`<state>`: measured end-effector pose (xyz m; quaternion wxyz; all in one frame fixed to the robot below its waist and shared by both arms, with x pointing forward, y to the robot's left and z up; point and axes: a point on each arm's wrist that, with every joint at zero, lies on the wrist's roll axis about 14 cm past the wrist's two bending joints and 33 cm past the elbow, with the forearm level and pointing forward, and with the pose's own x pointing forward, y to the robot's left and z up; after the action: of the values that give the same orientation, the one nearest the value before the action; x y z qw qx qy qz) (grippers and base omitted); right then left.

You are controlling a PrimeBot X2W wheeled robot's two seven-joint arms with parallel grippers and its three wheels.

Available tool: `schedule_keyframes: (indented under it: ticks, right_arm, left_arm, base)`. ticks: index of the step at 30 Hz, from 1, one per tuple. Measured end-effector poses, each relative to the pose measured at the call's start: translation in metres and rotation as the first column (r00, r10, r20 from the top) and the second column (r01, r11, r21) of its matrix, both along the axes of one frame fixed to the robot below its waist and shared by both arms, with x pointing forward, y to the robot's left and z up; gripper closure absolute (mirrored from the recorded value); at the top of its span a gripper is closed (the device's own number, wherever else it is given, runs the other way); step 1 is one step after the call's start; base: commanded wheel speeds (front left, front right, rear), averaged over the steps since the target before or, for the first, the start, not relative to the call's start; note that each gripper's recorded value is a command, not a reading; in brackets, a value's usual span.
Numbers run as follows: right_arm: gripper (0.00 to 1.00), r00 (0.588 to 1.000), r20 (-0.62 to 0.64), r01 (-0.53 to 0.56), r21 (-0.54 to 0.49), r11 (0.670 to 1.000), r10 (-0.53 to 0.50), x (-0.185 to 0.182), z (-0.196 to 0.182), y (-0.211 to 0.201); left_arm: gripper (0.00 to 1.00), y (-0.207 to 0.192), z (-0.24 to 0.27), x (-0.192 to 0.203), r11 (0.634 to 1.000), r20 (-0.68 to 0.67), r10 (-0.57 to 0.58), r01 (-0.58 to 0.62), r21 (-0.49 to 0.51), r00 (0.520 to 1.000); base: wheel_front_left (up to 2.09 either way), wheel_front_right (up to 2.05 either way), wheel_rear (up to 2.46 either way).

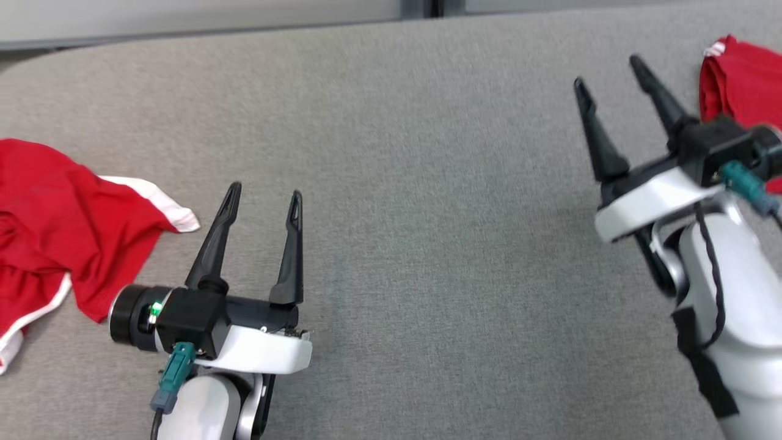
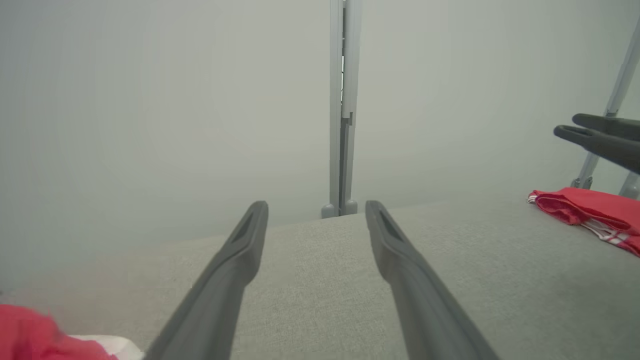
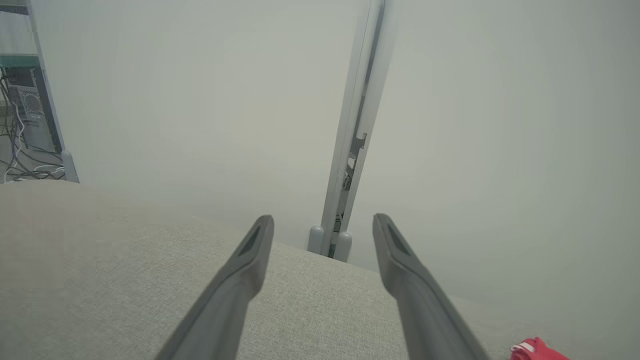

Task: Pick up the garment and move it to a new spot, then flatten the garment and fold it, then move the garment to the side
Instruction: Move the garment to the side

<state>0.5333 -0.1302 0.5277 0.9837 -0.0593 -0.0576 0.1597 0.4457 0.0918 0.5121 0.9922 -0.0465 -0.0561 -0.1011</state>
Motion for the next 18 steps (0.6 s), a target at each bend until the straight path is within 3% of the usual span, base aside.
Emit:
schedule_keyframes:
  ticks: [8, 18]
  right_arm:
    - [0.00, 0.996, 0.058, -0.079, 0.109, 0.991, 0.073, -0.055, 0.024, 0.034]
    - [0.00, 0.999, 0.031, -0.047, 0.173, 0.984, 0.042, -0.120, 0.014, 0.034]
  left_arm:
    - [0.00, 0.032, -0.009, -0.030, 0.995, -0.048, 0.101, -0.102, -0.016, 0.994]
    - [0.00, 0.050, 0.001, -0.069, 0.990, -0.019, 0.143, -0.143, 0.011, 0.989]
  base:
    - [0.00, 0.00, 0.00]
    - [0.00, 0.00, 0.00]
